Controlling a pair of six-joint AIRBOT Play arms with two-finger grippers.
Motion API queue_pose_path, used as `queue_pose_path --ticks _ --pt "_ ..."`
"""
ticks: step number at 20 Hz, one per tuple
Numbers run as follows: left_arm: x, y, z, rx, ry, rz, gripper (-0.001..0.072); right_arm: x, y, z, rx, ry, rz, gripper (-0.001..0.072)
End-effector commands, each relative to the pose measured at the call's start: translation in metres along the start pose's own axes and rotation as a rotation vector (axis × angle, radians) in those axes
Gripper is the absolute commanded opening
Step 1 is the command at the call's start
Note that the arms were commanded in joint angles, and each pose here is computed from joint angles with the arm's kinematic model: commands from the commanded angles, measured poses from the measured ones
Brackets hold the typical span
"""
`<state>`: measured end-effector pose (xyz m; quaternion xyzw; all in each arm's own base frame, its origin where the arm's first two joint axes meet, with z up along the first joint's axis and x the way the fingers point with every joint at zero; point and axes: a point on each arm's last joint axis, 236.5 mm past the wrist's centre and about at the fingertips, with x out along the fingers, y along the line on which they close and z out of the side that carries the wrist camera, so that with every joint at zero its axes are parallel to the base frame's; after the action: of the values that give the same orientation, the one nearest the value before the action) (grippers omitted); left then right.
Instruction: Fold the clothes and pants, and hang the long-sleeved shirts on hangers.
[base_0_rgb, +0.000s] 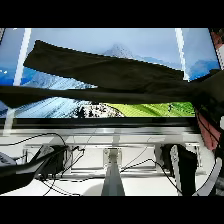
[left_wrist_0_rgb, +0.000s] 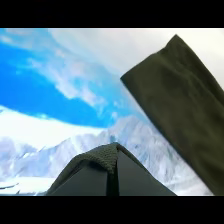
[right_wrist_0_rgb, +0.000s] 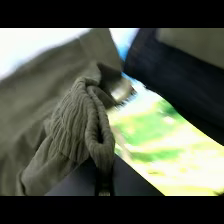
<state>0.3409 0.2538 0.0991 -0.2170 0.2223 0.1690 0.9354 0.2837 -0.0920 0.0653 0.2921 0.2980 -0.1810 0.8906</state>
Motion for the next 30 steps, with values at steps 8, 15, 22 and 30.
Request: queue_pose_path --ticks 8,15,22,30 --pt "0.163 -0.133 -0.001 -0.042 0.080 -0.156 0.0014 0.110 0.060 0.085 0.060 -0.078 0.105 0.0032" --pt "0.225 -0.179 0.049 0.022 0.006 -0.168 0.0014 0.194 0.064 0.110 0.191 -0.059 0.085 0.0032" --pt "0.239 -0.170 0.063 -0.115 -0.067 -0.143 0.0310 0.193 0.064 0.141 0.232 -0.186 0.099 0.0700" --pt "0.169 -0.151 0.017 0.048 0.316 -0.140 0.0697 0.191 0.067 0.087 0.086 0.044 0.079 0.0699"
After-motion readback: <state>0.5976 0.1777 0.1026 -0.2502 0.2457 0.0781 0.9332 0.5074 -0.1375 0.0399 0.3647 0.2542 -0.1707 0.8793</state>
